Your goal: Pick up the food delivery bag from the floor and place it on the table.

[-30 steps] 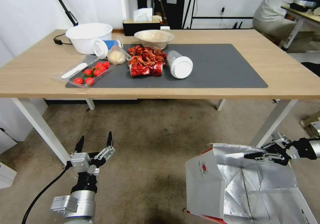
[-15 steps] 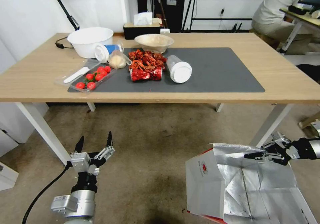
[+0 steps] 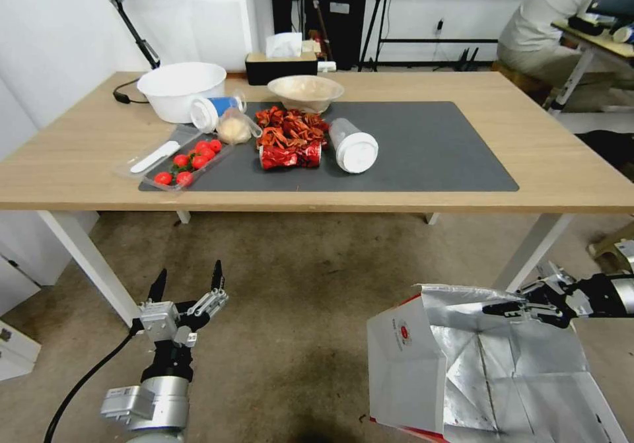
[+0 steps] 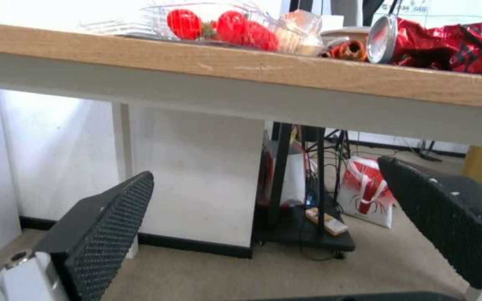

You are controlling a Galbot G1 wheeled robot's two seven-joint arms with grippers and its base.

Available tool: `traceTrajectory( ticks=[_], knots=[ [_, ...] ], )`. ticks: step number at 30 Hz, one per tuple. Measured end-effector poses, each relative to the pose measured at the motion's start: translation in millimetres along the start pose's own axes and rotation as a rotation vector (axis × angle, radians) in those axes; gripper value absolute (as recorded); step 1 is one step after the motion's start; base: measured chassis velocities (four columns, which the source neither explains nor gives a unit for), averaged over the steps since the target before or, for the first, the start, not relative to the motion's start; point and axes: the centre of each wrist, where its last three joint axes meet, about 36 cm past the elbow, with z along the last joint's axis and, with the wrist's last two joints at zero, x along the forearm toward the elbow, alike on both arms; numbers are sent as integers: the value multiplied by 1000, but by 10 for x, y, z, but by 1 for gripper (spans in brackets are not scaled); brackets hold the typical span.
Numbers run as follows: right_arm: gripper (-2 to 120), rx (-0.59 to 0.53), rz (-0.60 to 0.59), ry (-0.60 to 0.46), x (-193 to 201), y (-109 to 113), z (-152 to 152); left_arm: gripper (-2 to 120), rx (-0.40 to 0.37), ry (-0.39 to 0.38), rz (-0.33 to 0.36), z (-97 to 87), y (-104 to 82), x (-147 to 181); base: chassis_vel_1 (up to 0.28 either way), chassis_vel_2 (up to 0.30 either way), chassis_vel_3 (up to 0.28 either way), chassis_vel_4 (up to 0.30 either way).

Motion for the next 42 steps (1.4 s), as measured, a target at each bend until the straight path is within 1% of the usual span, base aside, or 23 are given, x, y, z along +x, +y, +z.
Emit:
traceTrajectory(
  ticks=[42],
  knots=[
    [0,5,3,-3,25,-1,-22,100,1,-2,3,-26,-3,-3,0,0,0,0]
  ],
)
